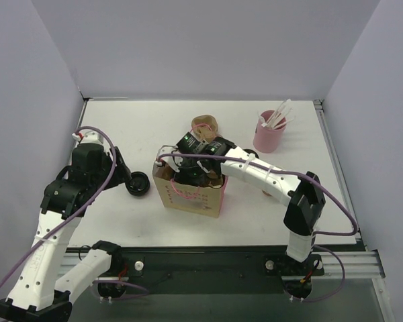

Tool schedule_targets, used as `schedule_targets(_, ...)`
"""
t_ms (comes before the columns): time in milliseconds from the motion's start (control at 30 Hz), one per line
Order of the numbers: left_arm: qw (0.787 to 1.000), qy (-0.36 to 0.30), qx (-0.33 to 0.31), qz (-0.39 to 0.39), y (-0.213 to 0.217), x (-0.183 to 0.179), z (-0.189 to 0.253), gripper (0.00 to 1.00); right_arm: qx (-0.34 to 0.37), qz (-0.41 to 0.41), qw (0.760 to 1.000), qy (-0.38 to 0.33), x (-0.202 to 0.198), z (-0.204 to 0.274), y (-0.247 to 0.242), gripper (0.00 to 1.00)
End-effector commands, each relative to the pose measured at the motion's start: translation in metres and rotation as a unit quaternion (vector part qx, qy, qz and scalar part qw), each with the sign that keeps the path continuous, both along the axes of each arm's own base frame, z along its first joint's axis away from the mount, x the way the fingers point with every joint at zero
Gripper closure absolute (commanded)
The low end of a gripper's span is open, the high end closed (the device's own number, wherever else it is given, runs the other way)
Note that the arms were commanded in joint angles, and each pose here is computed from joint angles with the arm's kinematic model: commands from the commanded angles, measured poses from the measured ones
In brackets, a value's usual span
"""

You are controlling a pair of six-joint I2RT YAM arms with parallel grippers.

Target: Pack the takeout coffee

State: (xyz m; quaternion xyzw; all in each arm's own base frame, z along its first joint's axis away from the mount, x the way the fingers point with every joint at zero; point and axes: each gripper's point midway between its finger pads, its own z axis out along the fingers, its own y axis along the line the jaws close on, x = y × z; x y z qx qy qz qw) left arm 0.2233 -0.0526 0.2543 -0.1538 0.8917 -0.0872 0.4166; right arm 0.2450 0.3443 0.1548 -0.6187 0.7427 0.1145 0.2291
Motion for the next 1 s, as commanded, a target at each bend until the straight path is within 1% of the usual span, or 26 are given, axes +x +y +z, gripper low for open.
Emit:
schedule_targets(0, 0.999, -0.014, 0.020, 0.027, 0.014, -0.003, 0.015, 0.26, 0.017, -0.027, 0.999, -0.006, 0.010, -0.004, 0.005, 0.59)
schedule_targets(67, 0.999, -0.007, 0.020, 0.026, 0.014, -0.004, 0.011, 0.24, 0.025, -0.033, 0.999, -0.015, 0.014, 0.001, 0.008, 0.51)
schedule_targets(100, 0.999, -0.005, 0.021, 0.027, 0.014, -0.004, 0.010, 0.24, 0.029, -0.035, 0.999, -0.018, 0.015, 0.005, 0.009, 0.43)
schedule_targets(200, 0.999, 0.000, 0.026, 0.019, 0.013, -0.004, 0.012, 0.23, 0.050, -0.048, 0.997, -0.039, 0.019, 0.029, 0.010, 0.31)
schedule_targets(300, 1.000, -0.016, 0.022, 0.000, 0.008, 0.000, 0.022, 0.23, 0.074, -0.063, 0.993, -0.061, 0.022, 0.060, 0.006, 0.25)
schedule_targets(400, 0.998, -0.048, 0.008, -0.026, -0.002, 0.008, 0.036, 0.23, 0.097, -0.073, 0.990, -0.065, 0.017, 0.083, 0.002, 0.25)
schedule_targets(500, 0.995, -0.084, -0.014, -0.053, -0.015, 0.017, 0.053, 0.24, 0.142, -0.086, 0.984, -0.066, 0.011, 0.115, 0.002, 0.26)
schedule_targets(567, 0.990, -0.109, -0.032, -0.084, -0.029, 0.023, 0.064, 0.25, 0.171, -0.099, 0.978, -0.069, 0.008, 0.138, 0.001, 0.26)
schedule_targets(633, 0.986, -0.124, -0.043, -0.104, -0.037, 0.027, 0.073, 0.27, 0.188, -0.114, 0.973, -0.071, 0.008, 0.151, -0.001, 0.27)
schedule_targets(700, 0.981, -0.137, -0.047, -0.127, -0.046, 0.034, 0.081, 0.29, 0.213, -0.151, 0.962, -0.080, 0.010, 0.172, -0.008, 0.27)
schedule_targets(833, 0.973, -0.148, -0.033, -0.174, -0.066, 0.043, 0.091, 0.29, 0.253, -0.185, 0.945, -0.090, 0.005, 0.203, -0.022, 0.27)
schedule_targets(900, 0.967, -0.157, -0.028, -0.197, -0.077, 0.045, 0.094, 0.29, 0.261, -0.211, 0.937, -0.097, 0.006, 0.210, -0.031, 0.27)
schedule_targets(967, 0.963, -0.160, -0.020, -0.217, -0.089, 0.050, 0.096, 0.30, 0.264, -0.240, 0.926, -0.119, 0.008, 0.218, -0.048, 0.26)
